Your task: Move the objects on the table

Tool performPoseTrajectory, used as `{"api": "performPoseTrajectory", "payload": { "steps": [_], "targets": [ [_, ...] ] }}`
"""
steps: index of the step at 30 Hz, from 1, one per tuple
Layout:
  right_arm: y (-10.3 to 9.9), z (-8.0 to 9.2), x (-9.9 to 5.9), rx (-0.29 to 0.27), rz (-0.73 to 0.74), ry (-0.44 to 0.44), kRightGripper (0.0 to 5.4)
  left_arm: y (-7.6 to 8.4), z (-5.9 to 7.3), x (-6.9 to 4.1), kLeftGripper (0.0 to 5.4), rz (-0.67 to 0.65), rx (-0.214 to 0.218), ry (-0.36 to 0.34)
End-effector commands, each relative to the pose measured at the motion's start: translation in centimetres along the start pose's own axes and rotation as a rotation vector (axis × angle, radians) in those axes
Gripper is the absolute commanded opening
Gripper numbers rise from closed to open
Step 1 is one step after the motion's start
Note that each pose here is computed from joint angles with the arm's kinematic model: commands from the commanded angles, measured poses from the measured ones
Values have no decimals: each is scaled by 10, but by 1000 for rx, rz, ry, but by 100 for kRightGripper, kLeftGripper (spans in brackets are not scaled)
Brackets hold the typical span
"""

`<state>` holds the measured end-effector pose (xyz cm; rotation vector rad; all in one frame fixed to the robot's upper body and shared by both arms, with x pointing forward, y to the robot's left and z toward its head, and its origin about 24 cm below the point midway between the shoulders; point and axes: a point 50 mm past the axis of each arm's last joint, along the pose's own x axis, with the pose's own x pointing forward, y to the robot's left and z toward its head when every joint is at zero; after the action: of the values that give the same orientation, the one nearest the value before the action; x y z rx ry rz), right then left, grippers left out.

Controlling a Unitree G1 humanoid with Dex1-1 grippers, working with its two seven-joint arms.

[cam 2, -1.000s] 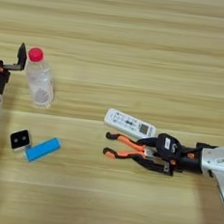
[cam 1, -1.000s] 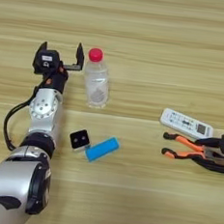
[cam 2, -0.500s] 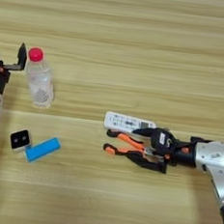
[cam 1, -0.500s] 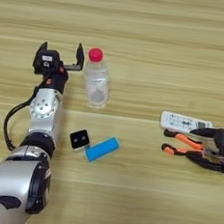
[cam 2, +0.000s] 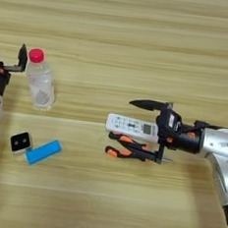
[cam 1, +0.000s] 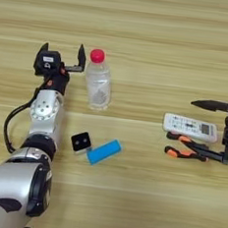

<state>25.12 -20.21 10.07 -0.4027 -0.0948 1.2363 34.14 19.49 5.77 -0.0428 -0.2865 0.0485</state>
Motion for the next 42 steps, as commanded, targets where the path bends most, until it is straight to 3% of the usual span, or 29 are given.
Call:
{"api": "performPoseTrajectory", "payload": {
  "steps": [1,8,15,18,22,26,31,42],
  "targets": [
    [-6,12,9,-17,-46,-77,537,0,5,5,540,-7,13,-17],
    [-19,22,21,16,-217,-224,537,1,5,4,540,-7,14,-19],
    [-53,29,26,20,-572,-364,537,2,5,4,540,-6,14,-19],
    [-66,21,30,26,-716,-344,537,2,5,4,540,-5,14,-19],
    [-76,9,31,-5,-853,-298,537,2,5,4,540,-6,14,-21],
    [-84,-12,27,-9,-1002,-221,537,2,5,3,540,-5,14,-22],
    [-83,-53,12,73,-1240,-65,537,3,4,3,540,-4,14,-23],
    [-83,-62,-7,72,-1498,-22,537,8,6,1,540,-5,29,-30]
  ]
}}
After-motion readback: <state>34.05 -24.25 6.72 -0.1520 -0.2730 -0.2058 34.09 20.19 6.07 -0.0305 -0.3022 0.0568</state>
